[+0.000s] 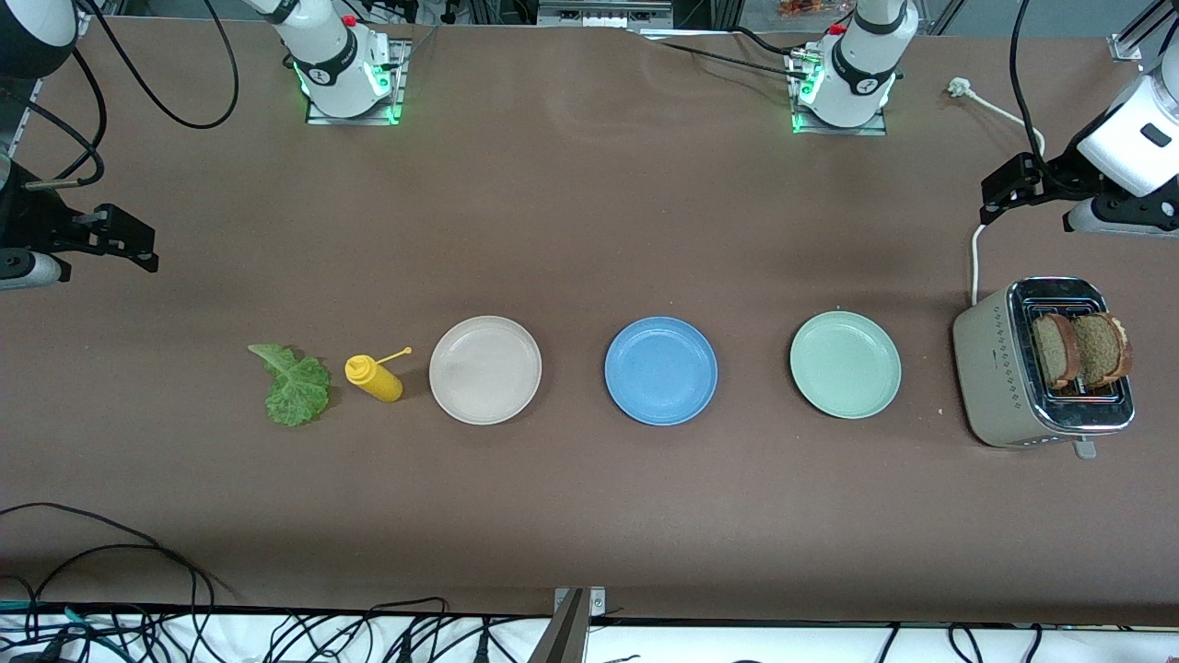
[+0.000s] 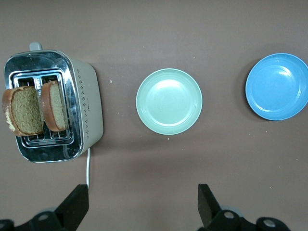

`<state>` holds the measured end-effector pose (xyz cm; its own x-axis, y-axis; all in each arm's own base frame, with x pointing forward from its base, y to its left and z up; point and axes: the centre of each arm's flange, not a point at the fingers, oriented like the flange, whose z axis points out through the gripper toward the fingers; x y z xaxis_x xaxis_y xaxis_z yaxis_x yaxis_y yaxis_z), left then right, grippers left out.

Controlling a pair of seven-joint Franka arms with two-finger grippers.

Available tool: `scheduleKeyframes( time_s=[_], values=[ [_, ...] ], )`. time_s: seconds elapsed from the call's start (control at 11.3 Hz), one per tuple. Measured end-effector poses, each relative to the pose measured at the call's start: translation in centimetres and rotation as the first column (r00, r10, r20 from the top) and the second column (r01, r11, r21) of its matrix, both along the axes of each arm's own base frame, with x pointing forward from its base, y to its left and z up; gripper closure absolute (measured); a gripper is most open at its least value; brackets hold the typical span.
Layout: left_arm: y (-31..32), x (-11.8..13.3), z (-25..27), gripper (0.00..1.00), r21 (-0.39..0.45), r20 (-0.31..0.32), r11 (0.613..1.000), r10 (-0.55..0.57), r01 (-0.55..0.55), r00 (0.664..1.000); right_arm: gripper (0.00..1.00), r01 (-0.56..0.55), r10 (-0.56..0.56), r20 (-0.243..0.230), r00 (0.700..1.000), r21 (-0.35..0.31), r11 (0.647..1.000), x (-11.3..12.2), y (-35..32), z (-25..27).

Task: Make sandwich in blue plate with both arms
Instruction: 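Move the left gripper down over the bread slice in the toaster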

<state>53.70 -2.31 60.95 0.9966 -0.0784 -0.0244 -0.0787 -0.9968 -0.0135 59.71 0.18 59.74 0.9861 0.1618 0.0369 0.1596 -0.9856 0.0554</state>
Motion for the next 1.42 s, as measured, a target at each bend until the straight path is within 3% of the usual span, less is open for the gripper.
scheduleKeyframes(
  time_s=[0.62,1.07,1.42],
  values=[
    [0.9,1.1,-1.7,0.0,0.022,-0.029,1.0,-0.006,0.007,1.0,0.0,0.0,0.0,0.0,1.0,0.0,1.0,0.0,0.0,0.0],
    [7.8,5.4,-4.4,0.0,0.034,-0.048,0.999,0.007,-0.006,0.999,0.0,-0.001,0.001,-0.001,1.0,0.0,1.0,0.0,0.0,-0.1],
    [10.6,7.7,-7.2,0.0,0.029,-0.009,0.999,0.035,-0.035,0.999,0.0,-0.001,0.001,-0.001,1.0,0.0,1.0,0.0,0.1,-0.1]
  ],
)
